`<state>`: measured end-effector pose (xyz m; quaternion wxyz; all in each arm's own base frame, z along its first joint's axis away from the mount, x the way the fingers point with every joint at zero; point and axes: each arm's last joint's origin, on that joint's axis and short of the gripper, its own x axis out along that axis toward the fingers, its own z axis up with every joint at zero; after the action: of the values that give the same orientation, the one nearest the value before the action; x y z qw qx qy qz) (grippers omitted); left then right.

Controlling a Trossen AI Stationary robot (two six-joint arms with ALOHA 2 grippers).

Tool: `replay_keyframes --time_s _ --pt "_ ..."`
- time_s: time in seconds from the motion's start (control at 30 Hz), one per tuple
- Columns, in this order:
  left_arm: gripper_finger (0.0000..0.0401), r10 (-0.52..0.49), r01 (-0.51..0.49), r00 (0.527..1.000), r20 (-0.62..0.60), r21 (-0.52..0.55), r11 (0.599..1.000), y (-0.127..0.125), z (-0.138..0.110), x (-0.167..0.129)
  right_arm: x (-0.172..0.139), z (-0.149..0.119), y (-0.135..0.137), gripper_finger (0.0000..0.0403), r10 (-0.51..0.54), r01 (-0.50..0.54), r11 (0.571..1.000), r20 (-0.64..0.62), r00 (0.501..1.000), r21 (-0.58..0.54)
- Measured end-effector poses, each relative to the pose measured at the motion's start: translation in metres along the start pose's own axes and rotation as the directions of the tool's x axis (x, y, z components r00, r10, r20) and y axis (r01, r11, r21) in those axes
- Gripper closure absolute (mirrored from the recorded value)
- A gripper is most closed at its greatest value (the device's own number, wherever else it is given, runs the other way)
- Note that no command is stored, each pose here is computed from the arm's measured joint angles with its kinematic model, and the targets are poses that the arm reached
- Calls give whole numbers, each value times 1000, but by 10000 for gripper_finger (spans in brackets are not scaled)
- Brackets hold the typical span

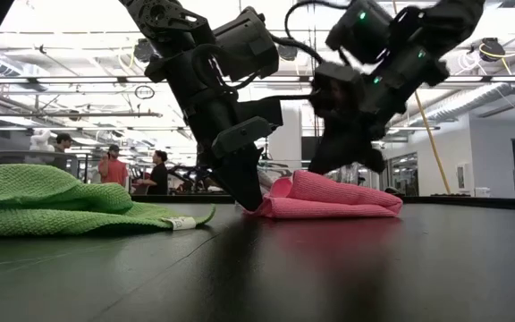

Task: Fold microfiber towels
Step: Fold the pink microfiber cloth

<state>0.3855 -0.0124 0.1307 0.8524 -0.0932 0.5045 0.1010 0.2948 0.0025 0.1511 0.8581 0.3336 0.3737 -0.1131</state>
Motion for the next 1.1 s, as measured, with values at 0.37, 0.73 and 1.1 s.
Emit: replay_keyframes --time_s 0.37,0.73,1.1 --pt "286 0 0 1000 -1 0 1000 0 0 0 39 -7 2 403 155 -154 986 0 988 64" --pt "286 0 0 1000 -2 7 1000 0 0 0 27 4 1 403 161 -163 985 36 986 62" --pt "286 -2 2 1000 2 9 1000 0 0 0 -9 -16 13 403 44 -44 999 -121 992 5"
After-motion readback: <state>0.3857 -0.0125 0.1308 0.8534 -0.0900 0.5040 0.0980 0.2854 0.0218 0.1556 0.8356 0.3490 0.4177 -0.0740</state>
